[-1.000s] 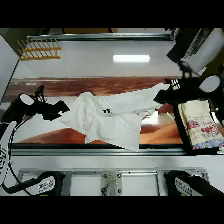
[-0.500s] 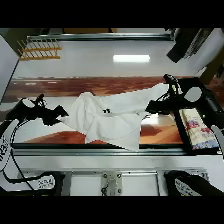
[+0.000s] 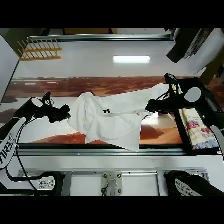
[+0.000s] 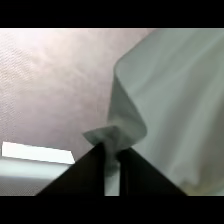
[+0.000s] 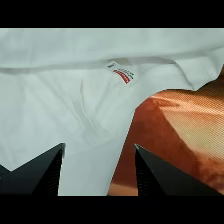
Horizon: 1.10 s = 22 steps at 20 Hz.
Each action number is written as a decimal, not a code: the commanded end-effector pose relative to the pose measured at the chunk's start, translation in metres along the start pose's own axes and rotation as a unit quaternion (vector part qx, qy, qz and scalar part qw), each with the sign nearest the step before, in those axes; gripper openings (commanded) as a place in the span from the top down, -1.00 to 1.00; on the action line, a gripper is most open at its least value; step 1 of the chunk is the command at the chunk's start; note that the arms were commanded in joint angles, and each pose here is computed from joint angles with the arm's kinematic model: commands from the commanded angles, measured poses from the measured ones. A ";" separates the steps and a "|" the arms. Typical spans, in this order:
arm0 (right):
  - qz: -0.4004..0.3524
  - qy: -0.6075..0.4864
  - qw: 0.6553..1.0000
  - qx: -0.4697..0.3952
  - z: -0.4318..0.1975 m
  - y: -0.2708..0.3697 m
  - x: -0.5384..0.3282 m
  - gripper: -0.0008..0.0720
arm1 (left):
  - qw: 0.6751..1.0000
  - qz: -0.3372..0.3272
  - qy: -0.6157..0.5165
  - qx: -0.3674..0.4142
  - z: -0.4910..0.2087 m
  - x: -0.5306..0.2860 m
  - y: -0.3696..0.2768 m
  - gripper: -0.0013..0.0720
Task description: Fold the clothes and pants, and hang the long-sleeved shirts on hangers.
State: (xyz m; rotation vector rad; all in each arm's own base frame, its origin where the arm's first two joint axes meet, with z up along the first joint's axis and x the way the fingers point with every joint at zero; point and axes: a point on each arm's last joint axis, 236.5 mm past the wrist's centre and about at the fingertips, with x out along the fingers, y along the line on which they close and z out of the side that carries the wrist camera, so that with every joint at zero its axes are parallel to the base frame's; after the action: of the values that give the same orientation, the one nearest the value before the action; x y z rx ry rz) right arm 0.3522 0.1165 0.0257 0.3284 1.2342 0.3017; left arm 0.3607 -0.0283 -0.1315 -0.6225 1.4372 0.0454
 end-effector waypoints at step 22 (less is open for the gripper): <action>-0.007 -0.061 0.978 0.199 0.032 -0.092 0.116 0.94 | 0.997 -0.010 -0.073 0.021 0.027 -0.043 -0.004 0.94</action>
State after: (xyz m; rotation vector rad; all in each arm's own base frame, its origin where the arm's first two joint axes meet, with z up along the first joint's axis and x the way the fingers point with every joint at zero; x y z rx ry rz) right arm 0.4082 0.0775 -0.1124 0.7167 1.2216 -0.0066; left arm 0.3778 -0.0090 -0.0919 -0.5923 1.2992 0.0399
